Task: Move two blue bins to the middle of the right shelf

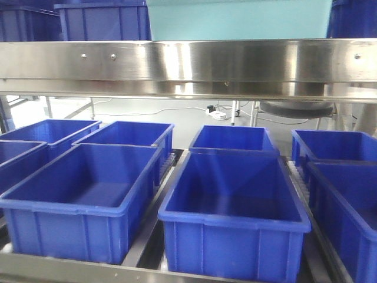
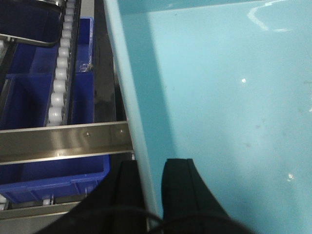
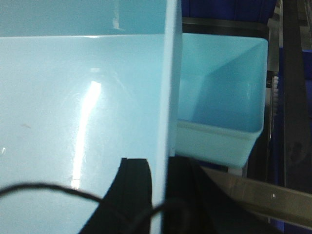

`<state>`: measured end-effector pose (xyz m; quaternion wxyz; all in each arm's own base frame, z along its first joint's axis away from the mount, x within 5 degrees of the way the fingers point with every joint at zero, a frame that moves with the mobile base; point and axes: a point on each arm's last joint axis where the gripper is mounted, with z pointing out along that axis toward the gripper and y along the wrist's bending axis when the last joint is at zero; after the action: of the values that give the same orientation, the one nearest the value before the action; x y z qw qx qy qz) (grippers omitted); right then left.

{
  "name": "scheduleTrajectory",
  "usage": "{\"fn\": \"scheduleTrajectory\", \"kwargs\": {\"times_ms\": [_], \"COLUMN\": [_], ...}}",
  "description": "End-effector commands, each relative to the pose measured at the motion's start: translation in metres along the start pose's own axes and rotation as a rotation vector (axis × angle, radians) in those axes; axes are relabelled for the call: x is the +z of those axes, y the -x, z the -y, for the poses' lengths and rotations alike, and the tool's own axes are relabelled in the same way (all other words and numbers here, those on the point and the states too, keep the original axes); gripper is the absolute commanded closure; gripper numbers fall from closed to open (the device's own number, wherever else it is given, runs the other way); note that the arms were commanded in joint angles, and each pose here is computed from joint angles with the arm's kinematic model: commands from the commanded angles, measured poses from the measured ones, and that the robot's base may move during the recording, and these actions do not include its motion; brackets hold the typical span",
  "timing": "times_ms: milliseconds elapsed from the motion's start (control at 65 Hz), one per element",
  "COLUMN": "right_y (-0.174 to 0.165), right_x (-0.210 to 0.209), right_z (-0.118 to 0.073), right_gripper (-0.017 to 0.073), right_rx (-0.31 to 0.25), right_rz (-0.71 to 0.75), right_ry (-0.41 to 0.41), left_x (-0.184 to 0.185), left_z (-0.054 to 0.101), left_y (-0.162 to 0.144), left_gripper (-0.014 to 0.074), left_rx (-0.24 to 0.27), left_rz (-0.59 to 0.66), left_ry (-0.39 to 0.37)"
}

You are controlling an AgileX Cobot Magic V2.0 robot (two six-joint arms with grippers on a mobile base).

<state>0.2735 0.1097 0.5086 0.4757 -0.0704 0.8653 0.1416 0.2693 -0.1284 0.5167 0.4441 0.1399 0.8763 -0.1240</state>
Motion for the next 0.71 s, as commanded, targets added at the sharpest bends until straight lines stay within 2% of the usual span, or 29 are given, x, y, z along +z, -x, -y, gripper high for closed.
{"fn": "scheduleTrajectory", "kwargs": {"times_ms": [0,692], "right_y": [0.0094,0.0094], "right_x": [-0.0103,-0.0103], "right_z": [0.0007,0.0007], "right_gripper": [0.0712,0.0712], "right_rx": [-0.012,-0.012], "right_rz": [0.09,0.09], "right_ry": [0.002,0.002], "left_x": [-0.0098,-0.0098], "left_z": [0.0021,0.0019], "left_y": [0.0038,0.0039], "left_gripper": [0.0704,0.0704], "left_rx": [0.015,0.016], "left_rz": [0.048,0.048], "left_ry": [-0.014,-0.012]}}
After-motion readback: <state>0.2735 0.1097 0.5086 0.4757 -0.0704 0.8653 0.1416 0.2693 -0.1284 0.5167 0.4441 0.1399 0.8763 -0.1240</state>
